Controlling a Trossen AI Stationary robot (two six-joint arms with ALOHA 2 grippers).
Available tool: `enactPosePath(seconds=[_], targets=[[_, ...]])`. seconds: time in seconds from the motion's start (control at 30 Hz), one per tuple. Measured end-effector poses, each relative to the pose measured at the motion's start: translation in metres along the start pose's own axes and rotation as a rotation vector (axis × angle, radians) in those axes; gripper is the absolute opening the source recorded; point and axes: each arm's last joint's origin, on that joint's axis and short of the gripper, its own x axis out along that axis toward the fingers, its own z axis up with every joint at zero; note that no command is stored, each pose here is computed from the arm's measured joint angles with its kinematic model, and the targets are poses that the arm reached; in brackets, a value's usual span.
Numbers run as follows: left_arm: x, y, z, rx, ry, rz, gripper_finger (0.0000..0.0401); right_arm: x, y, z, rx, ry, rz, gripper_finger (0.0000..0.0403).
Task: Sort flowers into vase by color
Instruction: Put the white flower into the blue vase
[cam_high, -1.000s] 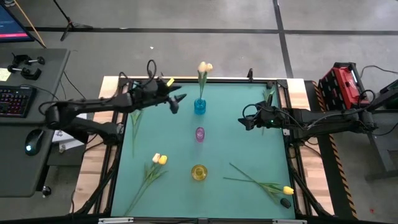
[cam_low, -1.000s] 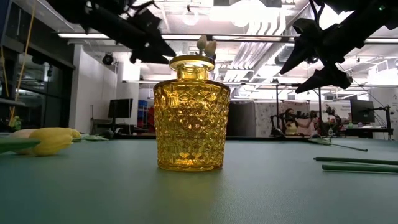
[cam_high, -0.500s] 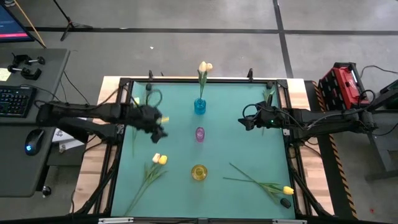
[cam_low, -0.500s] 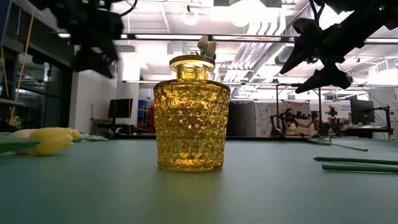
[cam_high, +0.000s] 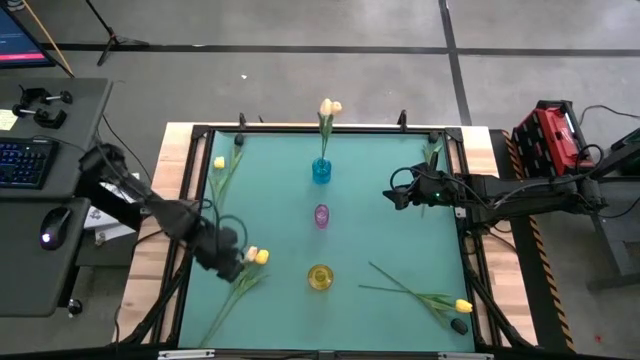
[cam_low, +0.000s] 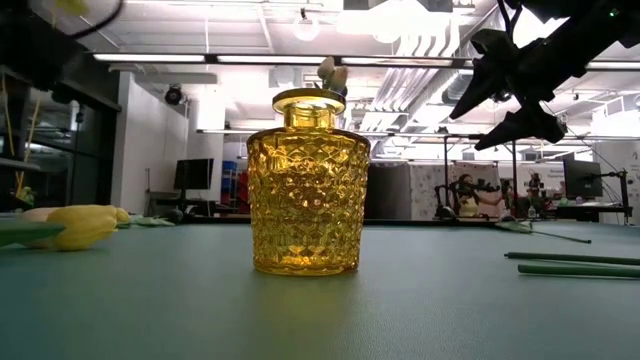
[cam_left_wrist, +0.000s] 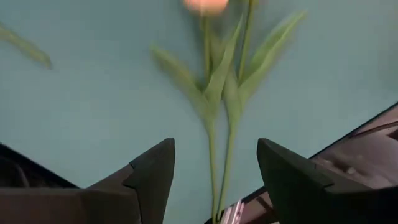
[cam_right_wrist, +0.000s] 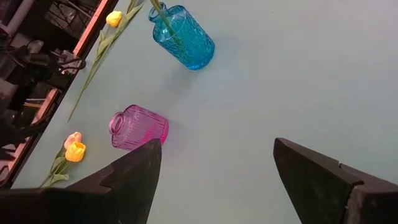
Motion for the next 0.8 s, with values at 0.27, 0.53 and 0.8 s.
enactPosePath(seconds=[0.27,0.53,0.8], targets=[[0.050,-0.020,-0.024,0.044,0.038,0.051,0.0213,0.000,0.000,0.000,-0.023,0.000,0.000,0.0298],[0.082,-0.020,-0.021,0.027,0.015,0.171,0.0213,0.000,0.000,0.000,-0.023,0.001,0.000,0.0298],[0.099,-0.018,-0.018,0.010,0.008,0.263,0.0212,0.000,0.000,0.000,-0.018,0.002,0.000,0.0298]])
